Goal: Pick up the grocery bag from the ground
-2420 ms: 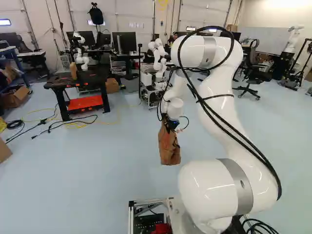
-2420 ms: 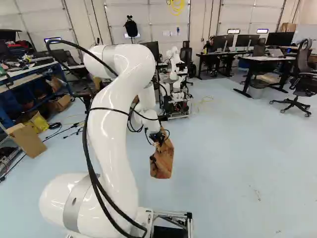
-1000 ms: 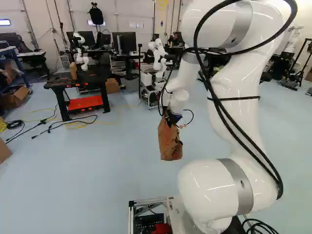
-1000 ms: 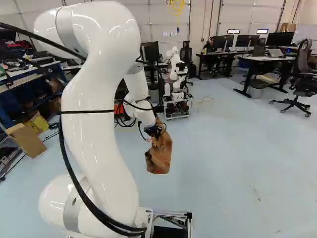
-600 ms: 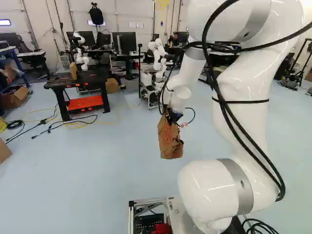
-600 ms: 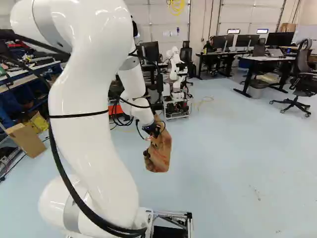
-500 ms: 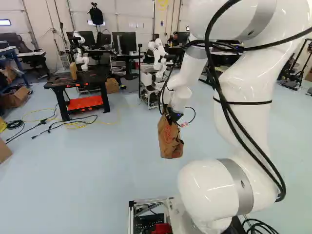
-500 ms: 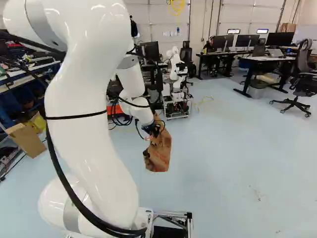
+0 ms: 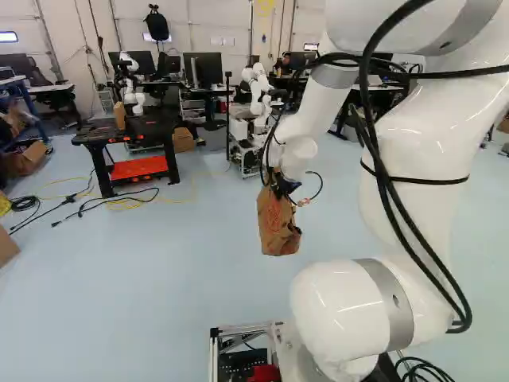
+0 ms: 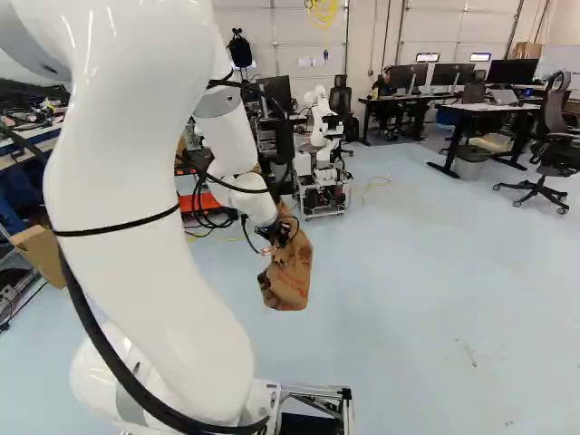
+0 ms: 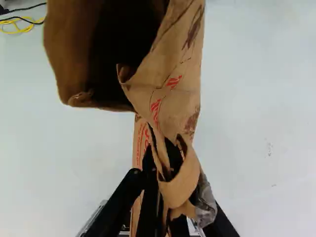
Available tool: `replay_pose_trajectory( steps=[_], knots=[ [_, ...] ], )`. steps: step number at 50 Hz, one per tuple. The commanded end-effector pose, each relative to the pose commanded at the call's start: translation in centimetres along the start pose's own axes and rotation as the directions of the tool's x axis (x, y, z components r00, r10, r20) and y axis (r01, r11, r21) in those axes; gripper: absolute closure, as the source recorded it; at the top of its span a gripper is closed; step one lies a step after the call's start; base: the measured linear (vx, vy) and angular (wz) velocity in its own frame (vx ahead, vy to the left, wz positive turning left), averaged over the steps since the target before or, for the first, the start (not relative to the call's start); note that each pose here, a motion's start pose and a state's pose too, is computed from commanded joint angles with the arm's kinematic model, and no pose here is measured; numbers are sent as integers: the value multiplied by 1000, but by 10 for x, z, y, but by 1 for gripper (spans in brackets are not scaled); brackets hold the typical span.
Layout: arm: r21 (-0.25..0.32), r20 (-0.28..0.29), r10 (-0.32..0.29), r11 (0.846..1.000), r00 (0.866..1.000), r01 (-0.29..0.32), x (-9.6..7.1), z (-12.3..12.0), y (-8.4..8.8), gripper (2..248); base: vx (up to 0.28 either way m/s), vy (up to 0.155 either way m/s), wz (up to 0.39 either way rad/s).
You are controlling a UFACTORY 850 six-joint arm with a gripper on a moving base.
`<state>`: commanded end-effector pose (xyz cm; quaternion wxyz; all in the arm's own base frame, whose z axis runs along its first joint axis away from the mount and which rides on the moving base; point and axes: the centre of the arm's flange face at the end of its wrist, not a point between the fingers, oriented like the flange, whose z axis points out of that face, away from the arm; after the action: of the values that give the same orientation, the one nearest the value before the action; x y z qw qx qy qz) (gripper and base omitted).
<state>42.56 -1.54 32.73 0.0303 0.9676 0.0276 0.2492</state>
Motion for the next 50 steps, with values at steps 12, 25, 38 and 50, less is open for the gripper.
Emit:
replay_pose_trajectory(
  steps=[12,25,38,50],
  knots=[
    [-2,-7,1,1000,1000,-1,-1,-1,0,229,0,0,0],
    [-9,-32,3,1000,999,-3,-4,-6,0,229,0,0,0],
    [-19,-76,7,1000,997,-8,-10,-13,-1,229,0,0,0],
    [-29,-132,11,999,991,-15,-17,-23,-1,229,0,0,0]
  ],
)
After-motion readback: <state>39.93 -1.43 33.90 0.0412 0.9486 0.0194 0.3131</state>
